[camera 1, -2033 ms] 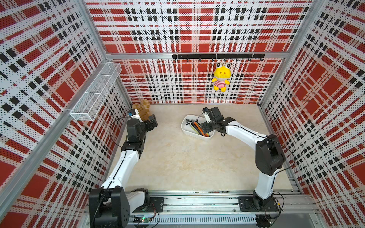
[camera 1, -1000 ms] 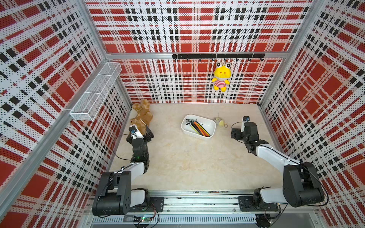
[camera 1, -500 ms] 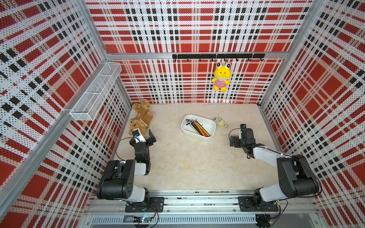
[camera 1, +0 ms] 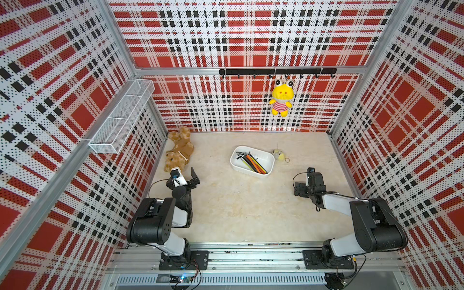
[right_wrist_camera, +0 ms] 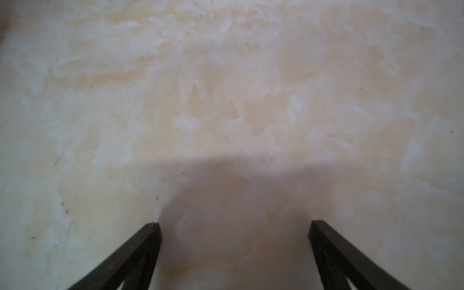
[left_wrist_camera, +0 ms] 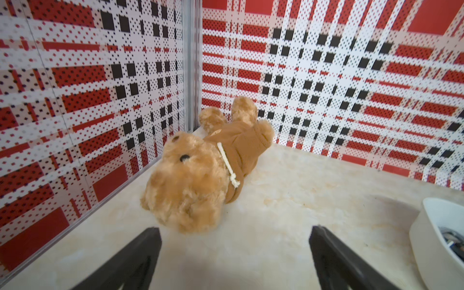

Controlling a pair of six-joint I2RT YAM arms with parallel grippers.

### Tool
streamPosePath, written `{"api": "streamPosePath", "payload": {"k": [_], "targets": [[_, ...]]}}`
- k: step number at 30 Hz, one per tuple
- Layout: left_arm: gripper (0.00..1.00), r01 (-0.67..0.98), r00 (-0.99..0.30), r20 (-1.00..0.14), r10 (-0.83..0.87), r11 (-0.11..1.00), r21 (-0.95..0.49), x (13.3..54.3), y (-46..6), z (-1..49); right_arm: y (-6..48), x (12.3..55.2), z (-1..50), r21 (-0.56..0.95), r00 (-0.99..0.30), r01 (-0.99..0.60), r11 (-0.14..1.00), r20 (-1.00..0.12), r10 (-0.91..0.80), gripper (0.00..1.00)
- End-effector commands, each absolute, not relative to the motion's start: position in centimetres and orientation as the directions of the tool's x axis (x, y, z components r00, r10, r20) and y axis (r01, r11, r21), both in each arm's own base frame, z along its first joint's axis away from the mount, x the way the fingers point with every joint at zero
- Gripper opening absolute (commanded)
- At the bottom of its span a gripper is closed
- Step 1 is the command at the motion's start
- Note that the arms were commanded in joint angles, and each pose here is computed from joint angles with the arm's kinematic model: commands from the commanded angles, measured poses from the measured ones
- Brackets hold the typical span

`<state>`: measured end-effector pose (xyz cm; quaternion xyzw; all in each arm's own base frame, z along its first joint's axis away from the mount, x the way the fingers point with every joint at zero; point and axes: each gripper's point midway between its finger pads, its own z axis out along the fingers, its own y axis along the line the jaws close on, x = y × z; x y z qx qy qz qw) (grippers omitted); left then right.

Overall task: Put the hex key on the desktop into the storage box
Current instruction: Reset both arms

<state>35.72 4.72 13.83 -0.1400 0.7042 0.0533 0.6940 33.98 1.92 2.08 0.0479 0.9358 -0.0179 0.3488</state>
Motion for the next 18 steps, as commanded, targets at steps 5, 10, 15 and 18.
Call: {"api": "streamPosePath", "payload": {"k": [5, 10, 15, 18], "targets": [[0.99, -0.269, 0.086, -0.991, -0.105, 0.955, -0.125, 35.9, 4.7, 16.0, 0.8, 31.8, -1.4, -0.045, -0.833, 0.117, 0.992, -0.548, 0.074, 1.00], [0.99, -0.276, 0.085, -0.991, -0.106, 0.953, -0.126, 36.0, 4.7, 15.9, -0.7, 29.8, -2.4, -0.053, -0.847, 0.159, 0.986, -0.521, 0.108, 1.00], [0.99, -0.280, 0.084, -0.991, -0.106, 0.952, -0.125, 36.1, 4.8, 15.9, -0.6, 39.0, 13.0, -0.031, -0.123, 0.081, 0.996, -0.992, -0.021, 1.00], [0.99, -0.282, 0.082, -0.991, -0.106, 0.951, -0.125, 36.1, 4.8, 15.9, -0.7, 39.2, 12.5, -0.032, -0.162, 0.084, 0.996, -0.987, -0.018, 1.00]]}}
